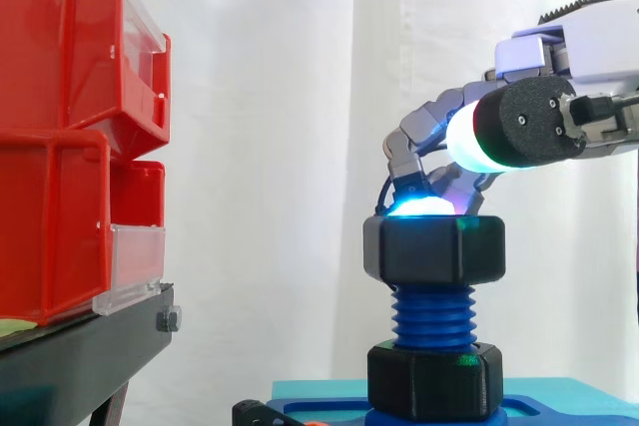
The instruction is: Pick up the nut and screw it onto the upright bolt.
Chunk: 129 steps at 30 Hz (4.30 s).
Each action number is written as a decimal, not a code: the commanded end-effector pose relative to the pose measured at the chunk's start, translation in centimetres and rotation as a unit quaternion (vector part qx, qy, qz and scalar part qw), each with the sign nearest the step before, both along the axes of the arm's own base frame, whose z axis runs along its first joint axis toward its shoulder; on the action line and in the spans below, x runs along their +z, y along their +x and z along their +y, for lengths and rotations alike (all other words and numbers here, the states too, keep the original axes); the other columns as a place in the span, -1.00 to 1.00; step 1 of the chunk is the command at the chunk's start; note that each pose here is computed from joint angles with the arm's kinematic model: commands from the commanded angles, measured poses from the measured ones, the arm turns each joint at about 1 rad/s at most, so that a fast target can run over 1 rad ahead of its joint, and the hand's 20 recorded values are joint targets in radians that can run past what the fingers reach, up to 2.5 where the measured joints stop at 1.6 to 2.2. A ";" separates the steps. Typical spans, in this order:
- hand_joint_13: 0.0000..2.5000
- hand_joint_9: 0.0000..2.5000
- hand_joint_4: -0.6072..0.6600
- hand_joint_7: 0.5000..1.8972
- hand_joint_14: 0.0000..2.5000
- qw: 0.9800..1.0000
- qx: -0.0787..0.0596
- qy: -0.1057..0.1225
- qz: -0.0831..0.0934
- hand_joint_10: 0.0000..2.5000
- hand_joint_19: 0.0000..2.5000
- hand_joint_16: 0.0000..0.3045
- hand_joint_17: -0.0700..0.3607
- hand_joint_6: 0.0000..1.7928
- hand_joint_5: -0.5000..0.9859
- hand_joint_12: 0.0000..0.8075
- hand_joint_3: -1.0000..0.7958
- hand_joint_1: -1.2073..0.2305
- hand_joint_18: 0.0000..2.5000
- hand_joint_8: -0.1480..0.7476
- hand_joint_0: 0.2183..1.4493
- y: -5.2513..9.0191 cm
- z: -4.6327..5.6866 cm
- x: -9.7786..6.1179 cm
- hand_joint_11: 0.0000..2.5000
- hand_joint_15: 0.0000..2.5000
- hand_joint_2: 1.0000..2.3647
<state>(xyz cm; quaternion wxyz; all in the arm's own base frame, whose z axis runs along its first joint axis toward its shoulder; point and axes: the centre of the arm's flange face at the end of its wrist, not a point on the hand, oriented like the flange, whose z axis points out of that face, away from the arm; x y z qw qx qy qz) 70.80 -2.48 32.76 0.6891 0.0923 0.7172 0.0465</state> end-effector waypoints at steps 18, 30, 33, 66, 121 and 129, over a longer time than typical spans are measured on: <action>-0.38 -0.20 0.33 0.02 -1.00 1.000 0.012 -0.001 0.000 -1.00 -1.00 -0.87 -0.46 -0.44 -0.42 -0.50 -0.44 0.38 -0.60 -0.10 -0.55 -0.3 -1.7 0.8 -1.00 -1.00 -1.00; -0.48 -0.35 0.24 -0.65 -1.00 1.000 0.025 -0.015 -0.005 -1.00 -0.98 -0.81 -0.38 -0.44 -0.52 -0.44 -0.44 0.44 -0.68 -0.17 -0.58 -0.1 -3.0 2.6 -1.00 -1.00 -1.00; -0.52 -0.40 0.23 -0.73 -1.00 0.999 0.027 -0.014 -0.013 -1.00 -0.99 -0.80 -0.36 -0.44 -0.53 -0.43 -0.44 0.45 -0.71 -0.21 -0.58 0.1 -2.7 2.7 -1.00 -1.00 -1.00; -0.60 -0.49 0.30 -0.41 -1.00 0.997 0.068 0.016 -0.026 -1.00 -1.00 -0.80 -0.35 -0.44 -0.49 -0.35 -0.44 0.51 -0.80 -0.17 -0.58 2.3 2.6 -1.1 -1.00 -1.00 -1.00; -0.34 -0.18 0.16 -0.12 -1.00 0.997 0.080 0.008 -0.007 -1.00 -1.00 -0.90 -0.52 -0.22 -0.33 -0.59 -0.44 0.32 -0.56 -0.10 -0.51 1.7 -3.3 -0.4 -1.00 -1.00 -1.00; -0.24 -0.01 0.09 -0.16 -1.00 0.997 0.079 -0.003 0.007 -1.00 -1.00 -0.93 -0.56 -0.21 -0.29 -0.65 -0.44 0.32 -0.47 -0.14 -0.50 1.5 -4.6 0.8 -1.00 -1.00 -1.00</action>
